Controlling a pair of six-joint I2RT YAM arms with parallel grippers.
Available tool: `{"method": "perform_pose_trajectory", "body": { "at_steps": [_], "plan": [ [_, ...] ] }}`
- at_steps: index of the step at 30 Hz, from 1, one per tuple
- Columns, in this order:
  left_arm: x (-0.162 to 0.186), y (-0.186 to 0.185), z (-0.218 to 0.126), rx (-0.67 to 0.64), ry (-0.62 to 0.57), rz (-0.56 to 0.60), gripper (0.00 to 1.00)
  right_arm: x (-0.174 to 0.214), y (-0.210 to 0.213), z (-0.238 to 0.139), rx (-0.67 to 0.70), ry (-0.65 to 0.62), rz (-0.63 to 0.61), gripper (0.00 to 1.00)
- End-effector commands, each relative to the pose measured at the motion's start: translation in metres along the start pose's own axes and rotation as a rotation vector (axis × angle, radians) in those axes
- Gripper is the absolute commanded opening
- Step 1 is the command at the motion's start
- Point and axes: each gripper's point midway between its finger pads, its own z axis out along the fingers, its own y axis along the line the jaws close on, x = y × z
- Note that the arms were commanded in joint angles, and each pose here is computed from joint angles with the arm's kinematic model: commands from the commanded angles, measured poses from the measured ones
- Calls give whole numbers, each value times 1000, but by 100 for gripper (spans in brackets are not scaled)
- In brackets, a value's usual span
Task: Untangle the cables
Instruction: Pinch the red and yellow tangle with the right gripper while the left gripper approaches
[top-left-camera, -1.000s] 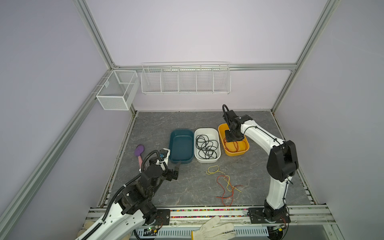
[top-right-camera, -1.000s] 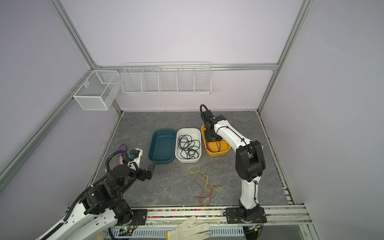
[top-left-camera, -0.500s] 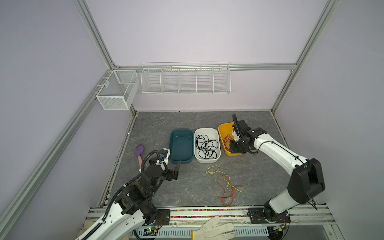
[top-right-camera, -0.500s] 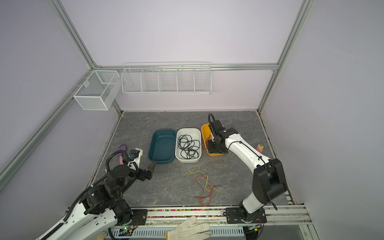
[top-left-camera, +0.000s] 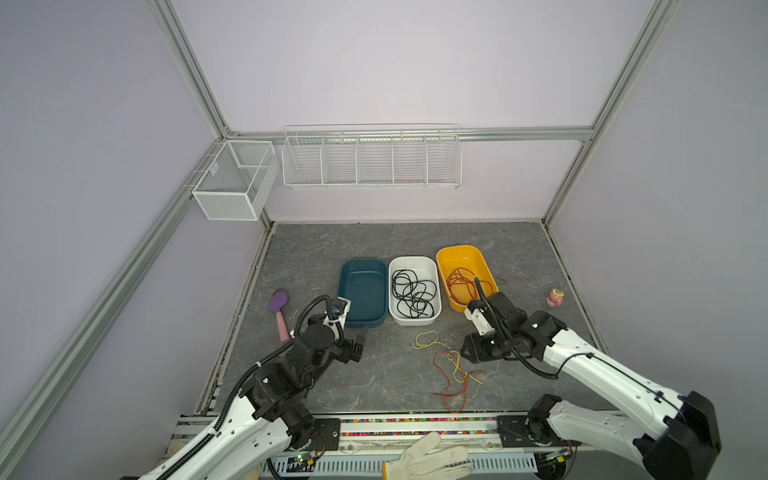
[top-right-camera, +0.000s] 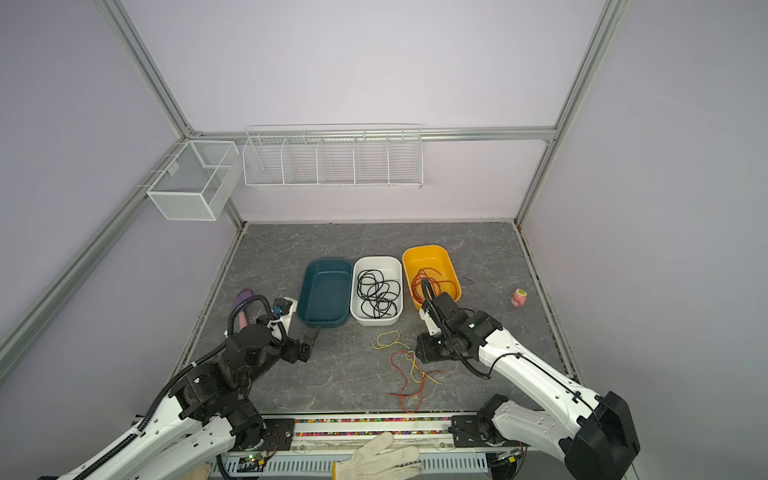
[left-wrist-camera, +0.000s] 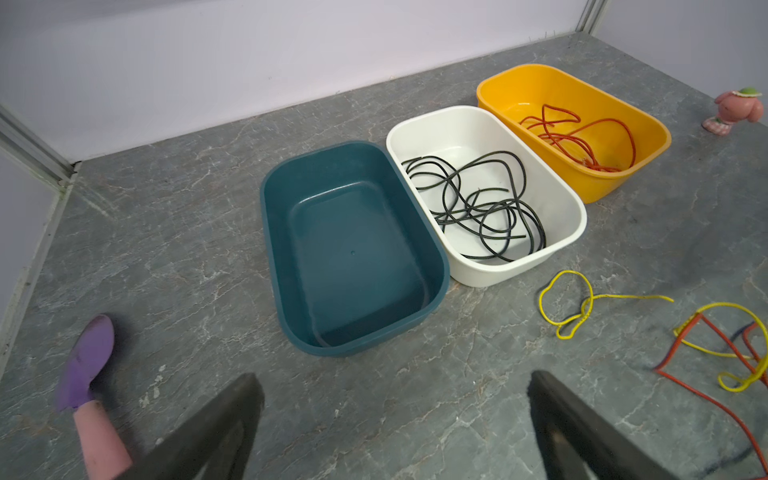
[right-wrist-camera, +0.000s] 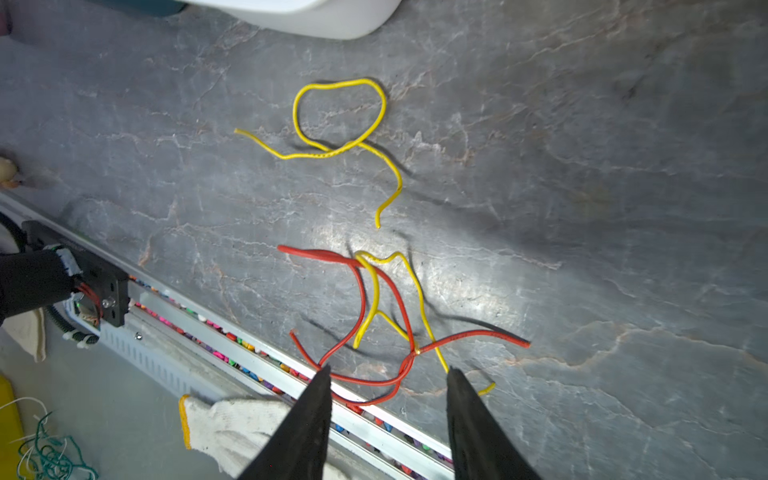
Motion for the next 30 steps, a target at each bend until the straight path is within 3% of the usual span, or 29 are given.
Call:
{"method": "perform_pose_trajectory", "body": {
  "at_steps": [1,4,8,18,25,30],
  "plan": [
    [-12,-19,-2,104,11,-2,100,5,9,9,-59,9,21,46],
    [-12,-35,4,170,63,-19,98,9,11,22,-91,35,31,45],
    [-12,-47,11,157,137,7,97,9,14,28,-114,37,31,42],
    [2,-125,31,317,180,7,95,10,11,39,-115,37,34,35],
    [20,-157,48,422,173,-73,93,7,10,45,-115,32,38,23],
    [25,-180,55,536,151,-131,87,8,9,45,-110,32,30,15]
  ]
}}
